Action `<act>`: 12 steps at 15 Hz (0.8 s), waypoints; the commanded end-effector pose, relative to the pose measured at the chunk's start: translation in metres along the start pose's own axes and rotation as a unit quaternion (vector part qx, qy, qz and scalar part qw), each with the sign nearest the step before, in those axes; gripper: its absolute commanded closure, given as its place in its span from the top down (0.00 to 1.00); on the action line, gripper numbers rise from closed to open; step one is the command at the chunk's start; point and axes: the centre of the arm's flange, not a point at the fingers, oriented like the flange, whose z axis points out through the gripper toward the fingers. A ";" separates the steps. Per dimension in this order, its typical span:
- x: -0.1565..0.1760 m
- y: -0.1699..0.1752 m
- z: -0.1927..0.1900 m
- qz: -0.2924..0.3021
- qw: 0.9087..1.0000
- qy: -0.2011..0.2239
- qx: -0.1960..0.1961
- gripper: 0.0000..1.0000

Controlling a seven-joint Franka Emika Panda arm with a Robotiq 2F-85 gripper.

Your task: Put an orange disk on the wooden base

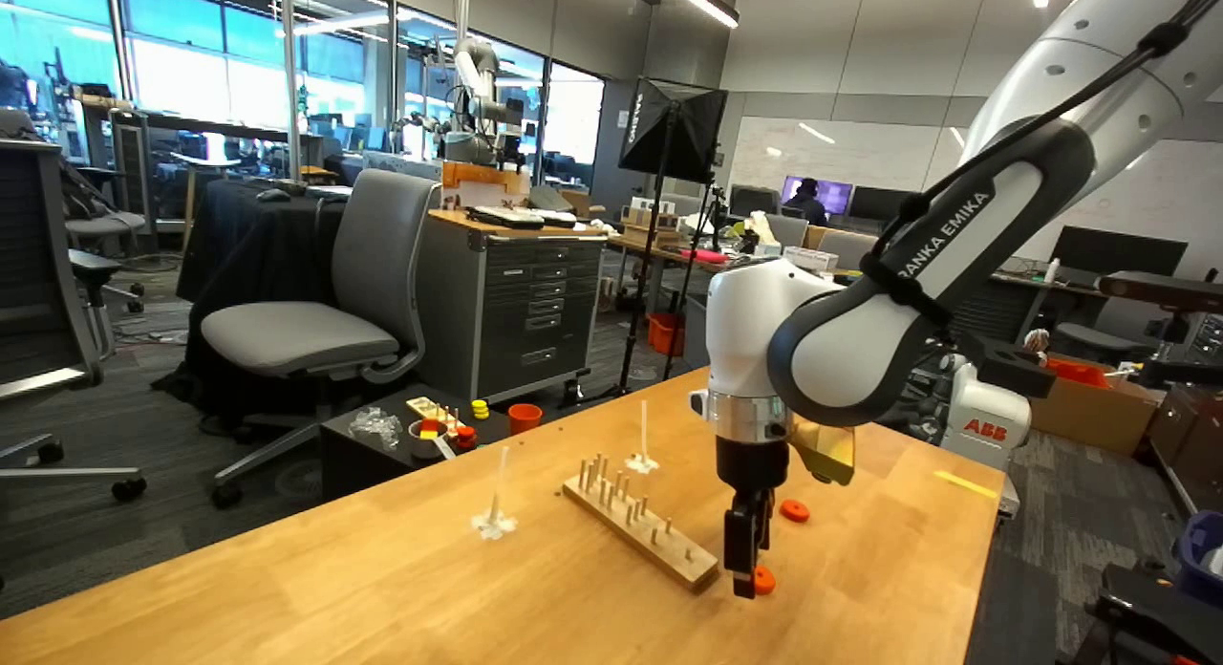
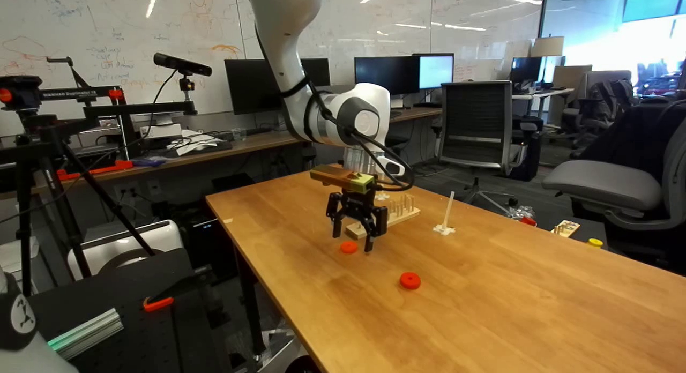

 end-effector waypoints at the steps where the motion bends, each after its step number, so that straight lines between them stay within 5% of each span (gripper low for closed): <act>1: 0.005 -0.003 0.005 0.003 1.000 0.001 0.010 1.00; 4: 0.003 -0.006 0.010 0.001 1.000 -0.003 0.010 1.00; 5: 0.003 -0.005 0.009 0.001 1.000 -0.002 0.008 0.75; 7: 0.002 -0.002 0.006 0.003 1.000 -0.001 0.008 0.68; 12: -0.005 0.002 -0.003 0.002 1.000 -0.002 0.013 0.28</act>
